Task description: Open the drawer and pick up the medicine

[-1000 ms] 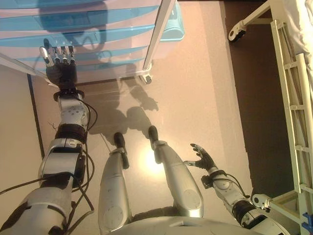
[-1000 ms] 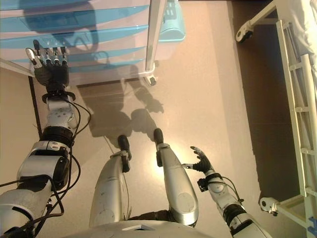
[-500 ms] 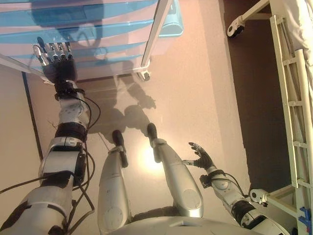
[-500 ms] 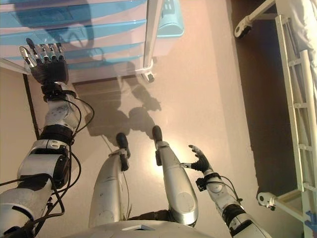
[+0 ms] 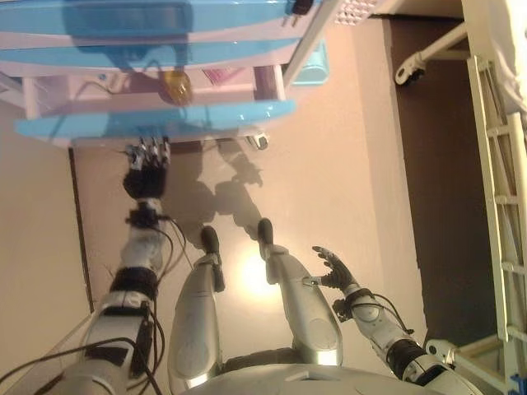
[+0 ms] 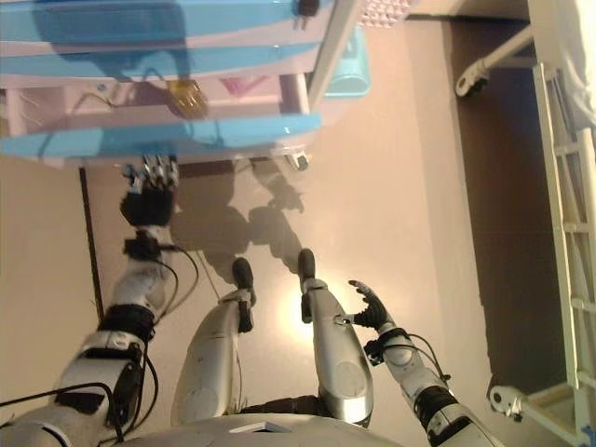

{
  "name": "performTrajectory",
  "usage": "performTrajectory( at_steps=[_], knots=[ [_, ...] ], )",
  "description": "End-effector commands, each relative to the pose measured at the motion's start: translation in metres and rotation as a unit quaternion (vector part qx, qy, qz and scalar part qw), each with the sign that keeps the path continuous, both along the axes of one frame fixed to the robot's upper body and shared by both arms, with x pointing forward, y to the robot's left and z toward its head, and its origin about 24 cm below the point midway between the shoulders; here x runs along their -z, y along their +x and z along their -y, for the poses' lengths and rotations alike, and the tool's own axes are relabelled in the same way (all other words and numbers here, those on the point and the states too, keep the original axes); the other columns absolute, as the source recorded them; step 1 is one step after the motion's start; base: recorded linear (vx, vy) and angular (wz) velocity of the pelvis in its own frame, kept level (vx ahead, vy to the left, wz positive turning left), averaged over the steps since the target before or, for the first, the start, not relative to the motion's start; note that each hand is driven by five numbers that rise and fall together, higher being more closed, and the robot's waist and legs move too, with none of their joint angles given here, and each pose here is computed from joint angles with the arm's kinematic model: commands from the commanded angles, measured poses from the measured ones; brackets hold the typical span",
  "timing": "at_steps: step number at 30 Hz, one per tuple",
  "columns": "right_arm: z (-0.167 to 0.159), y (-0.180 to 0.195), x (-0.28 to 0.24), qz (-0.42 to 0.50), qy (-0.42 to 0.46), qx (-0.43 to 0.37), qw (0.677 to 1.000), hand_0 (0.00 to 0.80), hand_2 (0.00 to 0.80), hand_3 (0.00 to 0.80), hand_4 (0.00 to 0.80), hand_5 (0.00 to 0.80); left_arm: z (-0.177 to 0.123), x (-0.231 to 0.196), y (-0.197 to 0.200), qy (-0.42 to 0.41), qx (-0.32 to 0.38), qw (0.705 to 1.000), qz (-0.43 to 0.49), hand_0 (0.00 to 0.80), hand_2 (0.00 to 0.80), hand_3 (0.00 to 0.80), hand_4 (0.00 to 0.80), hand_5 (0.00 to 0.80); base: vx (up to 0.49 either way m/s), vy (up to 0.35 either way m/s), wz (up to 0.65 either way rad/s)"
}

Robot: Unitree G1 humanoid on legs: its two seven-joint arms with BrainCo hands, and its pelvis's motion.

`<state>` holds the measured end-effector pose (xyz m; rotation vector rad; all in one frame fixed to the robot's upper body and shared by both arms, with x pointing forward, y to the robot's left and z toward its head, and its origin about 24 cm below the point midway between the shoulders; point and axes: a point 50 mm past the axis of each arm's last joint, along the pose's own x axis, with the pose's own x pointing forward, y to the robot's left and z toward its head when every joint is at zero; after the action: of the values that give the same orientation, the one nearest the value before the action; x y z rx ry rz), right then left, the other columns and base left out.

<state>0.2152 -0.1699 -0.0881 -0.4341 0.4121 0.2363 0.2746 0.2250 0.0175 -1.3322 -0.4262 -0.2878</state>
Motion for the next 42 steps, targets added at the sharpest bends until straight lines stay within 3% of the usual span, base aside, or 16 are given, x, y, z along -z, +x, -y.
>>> performTrajectory(
  at_steps=[1,5,9,12,15,19,20,21,23,26,27,30,34,39,42],
  knots=[
    [0.036,-0.011,-0.003,-0.002,-0.04,0.018,0.999,0.0,0.0,0.0,0.0,0.0,0.04,-0.054,-0.014,0.023,0.115,0.947,0.299,0.8,0.8,0.8,0.8,0.8,0.035,0.023,0.4],
    [0.054,-0.019,-0.001,-0.029,-0.052,0.012,0.998,0.0,0.0,0.0,0.0,0.0,0.011,0.023,-0.063,-0.034,0.079,0.982,0.167,0.8,0.8,0.8,0.8,0.8,0.1,-0.022,0.41],
    [0.059,-0.026,0.005,-0.046,-0.051,0.009,0.998,0.0,0.0,0.0,0.0,0.0,-0.001,0.074,-0.108,-0.08,0.057,0.995,0.002,0.8,0.8,0.8,0.8,0.8,0.098,-0.066,0.38],
    [0.059,-0.033,0.012,-0.061,-0.048,0.02,0.997,0.0,0.0,0.0,0.0,0.0,-0.001,0.11,-0.142,-0.132,0.035,0.976,-0.17,0.8,0.8,0.8,0.8,0.8,0.1,-0.077,0.24],
    [0.062,-0.043,0.021,-0.081,-0.043,0.043,0.995,0.0,0.0,0.0,0.0,0.0,0.004,0.144,-0.188,-0.169,0.015,0.922,-0.349,0.8,0.8,0.8,0.8,0.8,0.085,-0.041,0.27],
    [0.065,-0.053,0.029,-0.111,-0.048,0.056,0.991,0.0,0.0,0.0,0.0,0.0,0.01,0.16,-0.222,-0.139,0.044,0.88,-0.453,0.8,0.8,0.8,0.8,0.8,0.046,-0.002,0.23],
    [0.066,-0.058,0.032,-0.123,-0.054,0.055,0.989,0.0,0.0,0.0,0.0,0.0,0.009,0.162,-0.227,-0.115,0.053,0.874,-0.469,0.8,0.8,0.8,0.8,0.8,0.024,0.013,0.13],
    [0.067,-0.063,0.035,-0.135,-0.06,0.053,0.988,0.0,0.0,0.0,0.0,0.0,0.009,0.163,-0.23,-0.1,0.06,0.868,-0.482,0.718,0.718,0.718,0.718,0.718,0.015,0.015,0.09],
    [0.068,-0.073,0.041,-0.157,-0.078,0.053,0.983,0.0,0.0,0.0,0.0,0.0,0.005,0.168,-0.235,-0.021,0.089,0.844,-0.528,0.0,0.0,0.0,0.0,0.0,0.004,0.009,0.02],
    [0.07,-0.08,0.046,-0.174,-0.103,0.063,0.977,0.0,0.0,0.0,0.0,0.0,-0.011,0.172,-0.229,0.165,0.107,0.784,-0.588,0.0,0.0,0.0,0.0,0.0,0.0,0.0,0.0],
    [0.071,-0.081,0.046,-0.175,-0.104,0.066,0.977,0.0,0.0,0.0,0.0,0.0,-0.013,0.172,-0.228,0.182,0.104,0.78,-0.59,0.0,0.0,0.0,0.0,0.0,0.0,0.0,0.0],
    [0.08,-0.083,0.046,-0.172,-0.13,0.103,0.971,0.0,0.0,0.0,0.0,0.0,-0.029,0.168,-0.202,0.317,0.064,0.724,-0.609,0.0,0.0,0.0,0.0,0.0,0.022,0.012,-0.01],
    [0.094,-0.082,0.042,-0.153,-0.152,0.195,0.957,0.0,0.0,0.0,0.0,0.0,-0.028,0.162,-0.172,0.545,0.072,0.61,-0.571,0.0,0.0,0.0,0.0,0.0,0.034,0.008,-0.12],
    [0.114,-0.062,0.024,-0.086,-0.15,0.29,0.941,0.0,0.0,0.0,0.0,0.0,-0.015,0.169,-0.172,0.63,0.166,0.53,-0.543,0.0,0.0,0.0,0.0,0.0,0.024,-0.006,-0.23],
    [0.123,-0.024,-0.013,0.033,-0.139,0.318,0.937,0.0,0.0,0.0,0.0,0.0,-0.006,0.176,-0.191,0.66,0.216,0.486,-0.531,0.0,0.0,0.0,0.0,0.0,0.013,0.006,-0.31]
  ],
)
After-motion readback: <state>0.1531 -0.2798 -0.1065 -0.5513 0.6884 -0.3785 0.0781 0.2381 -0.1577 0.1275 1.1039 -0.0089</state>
